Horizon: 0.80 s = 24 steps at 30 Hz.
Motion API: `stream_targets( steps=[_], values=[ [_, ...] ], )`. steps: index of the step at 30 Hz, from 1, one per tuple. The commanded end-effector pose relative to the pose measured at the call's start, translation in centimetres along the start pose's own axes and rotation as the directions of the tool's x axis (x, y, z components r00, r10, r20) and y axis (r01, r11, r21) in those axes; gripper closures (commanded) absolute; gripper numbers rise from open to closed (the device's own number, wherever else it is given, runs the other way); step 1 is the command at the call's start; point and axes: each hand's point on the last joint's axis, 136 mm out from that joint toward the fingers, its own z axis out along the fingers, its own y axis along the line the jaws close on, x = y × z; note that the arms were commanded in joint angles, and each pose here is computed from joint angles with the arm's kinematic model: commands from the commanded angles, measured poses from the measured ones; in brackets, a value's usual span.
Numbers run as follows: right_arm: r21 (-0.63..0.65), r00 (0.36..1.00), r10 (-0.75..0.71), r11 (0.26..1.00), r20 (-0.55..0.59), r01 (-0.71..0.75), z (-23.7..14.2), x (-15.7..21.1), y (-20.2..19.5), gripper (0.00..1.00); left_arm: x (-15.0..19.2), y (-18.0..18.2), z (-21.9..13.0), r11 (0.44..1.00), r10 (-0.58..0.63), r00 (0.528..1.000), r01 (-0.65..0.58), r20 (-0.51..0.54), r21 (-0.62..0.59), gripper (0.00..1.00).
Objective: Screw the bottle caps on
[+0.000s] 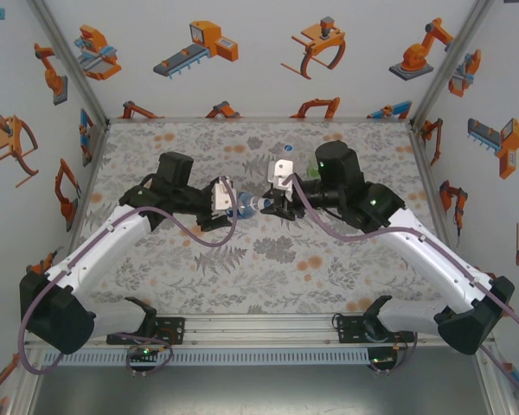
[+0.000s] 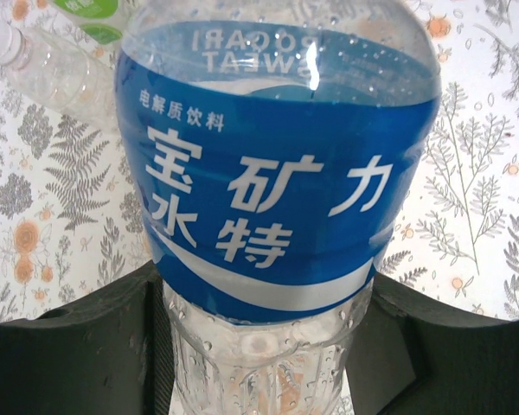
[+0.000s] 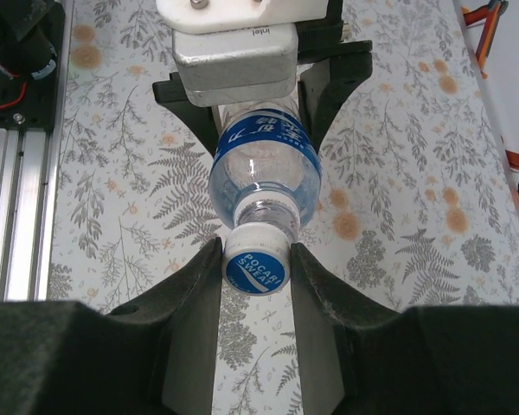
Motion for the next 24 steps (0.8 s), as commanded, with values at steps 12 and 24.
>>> stream_targets(
  steps=[12, 24],
  values=[
    [0.023, 0.999, -0.045, 0.999, 0.011, 0.044, 0.8, -0.8, -0.9, 0.79, -0.7, -1.2, -0.2, 0.999, 0.023, 0.999, -0.025, 0.031, 0.041, 1.0],
    [-0.125, 0.989, -0.142, 0.983, -0.041, 0.136, 1.5, 0.0, 1.2, 0.79, -0.9, -1.5, -0.2, 0.998, 0.025, 0.999, -0.027, 0.042, 0.056, 1.0]
  ],
)
